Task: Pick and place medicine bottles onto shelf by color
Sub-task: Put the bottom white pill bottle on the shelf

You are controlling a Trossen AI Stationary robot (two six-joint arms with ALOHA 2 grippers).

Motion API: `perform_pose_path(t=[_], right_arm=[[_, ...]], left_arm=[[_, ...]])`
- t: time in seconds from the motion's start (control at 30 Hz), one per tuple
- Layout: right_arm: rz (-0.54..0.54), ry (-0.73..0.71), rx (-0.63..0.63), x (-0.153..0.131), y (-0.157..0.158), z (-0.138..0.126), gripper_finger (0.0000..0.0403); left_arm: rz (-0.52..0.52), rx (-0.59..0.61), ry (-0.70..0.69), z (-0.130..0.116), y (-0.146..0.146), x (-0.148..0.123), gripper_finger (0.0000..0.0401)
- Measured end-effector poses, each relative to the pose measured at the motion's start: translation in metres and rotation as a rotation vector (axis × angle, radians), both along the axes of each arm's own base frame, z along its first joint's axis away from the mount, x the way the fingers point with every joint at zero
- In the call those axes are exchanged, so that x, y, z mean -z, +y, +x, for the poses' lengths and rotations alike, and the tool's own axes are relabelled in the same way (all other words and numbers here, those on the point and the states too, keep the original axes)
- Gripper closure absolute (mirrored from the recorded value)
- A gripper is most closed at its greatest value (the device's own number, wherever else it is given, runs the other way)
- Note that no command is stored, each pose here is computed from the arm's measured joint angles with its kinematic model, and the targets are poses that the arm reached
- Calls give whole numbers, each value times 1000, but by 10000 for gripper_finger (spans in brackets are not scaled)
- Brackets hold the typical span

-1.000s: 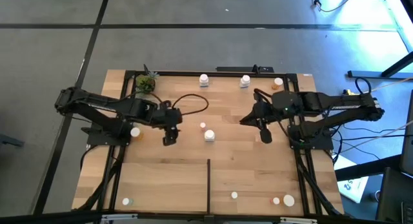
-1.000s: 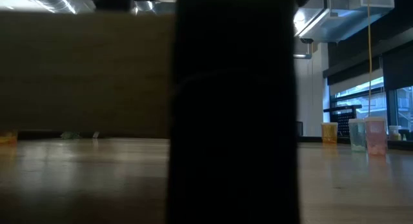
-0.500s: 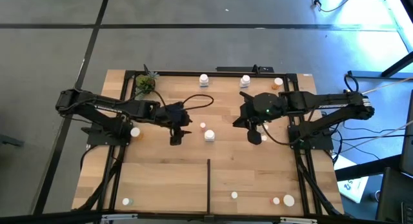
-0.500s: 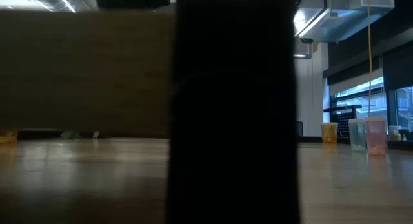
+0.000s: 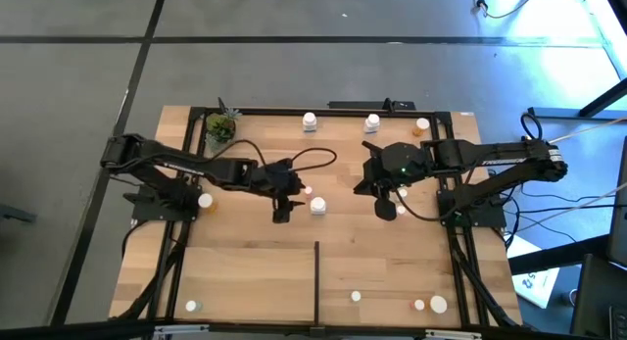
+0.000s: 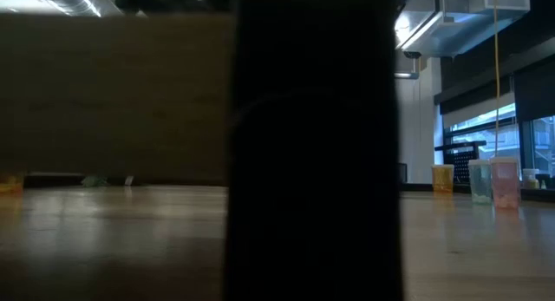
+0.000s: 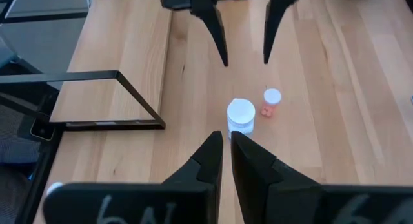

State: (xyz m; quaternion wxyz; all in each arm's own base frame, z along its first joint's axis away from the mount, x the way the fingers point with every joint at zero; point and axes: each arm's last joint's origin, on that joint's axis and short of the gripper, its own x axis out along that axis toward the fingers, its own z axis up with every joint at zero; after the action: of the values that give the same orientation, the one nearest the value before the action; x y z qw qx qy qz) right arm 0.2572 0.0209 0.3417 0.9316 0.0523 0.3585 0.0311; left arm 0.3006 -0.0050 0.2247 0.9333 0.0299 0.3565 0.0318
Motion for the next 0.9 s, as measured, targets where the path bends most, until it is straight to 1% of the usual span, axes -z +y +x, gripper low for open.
perform_pose_path(t=[0.23, 0.43, 0.53, 0.7, 0.83, 0.9], right_arm=[[-2, 3, -1, 1, 0, 1, 367], [-3, 3, -2, 1, 0, 1, 367], [-3, 3, -2, 1, 0, 1, 367], [-4, 3, -2, 1, 0, 1, 367], [-4, 3, -2, 1, 0, 1, 367], [-4, 3, -2, 1, 0, 1, 367]], left_arm=[[-12, -13, 4, 18, 3, 23, 177], [-26, -18, 17, 24, 9, 34, 177], [-65, 5, 9, 25, 12, 34, 177], [-71, 5, 0, 25, 14, 33, 177], [-107, 28, -17, 26, 13, 32, 177], [-111, 27, -32, 31, 13, 35, 177]])
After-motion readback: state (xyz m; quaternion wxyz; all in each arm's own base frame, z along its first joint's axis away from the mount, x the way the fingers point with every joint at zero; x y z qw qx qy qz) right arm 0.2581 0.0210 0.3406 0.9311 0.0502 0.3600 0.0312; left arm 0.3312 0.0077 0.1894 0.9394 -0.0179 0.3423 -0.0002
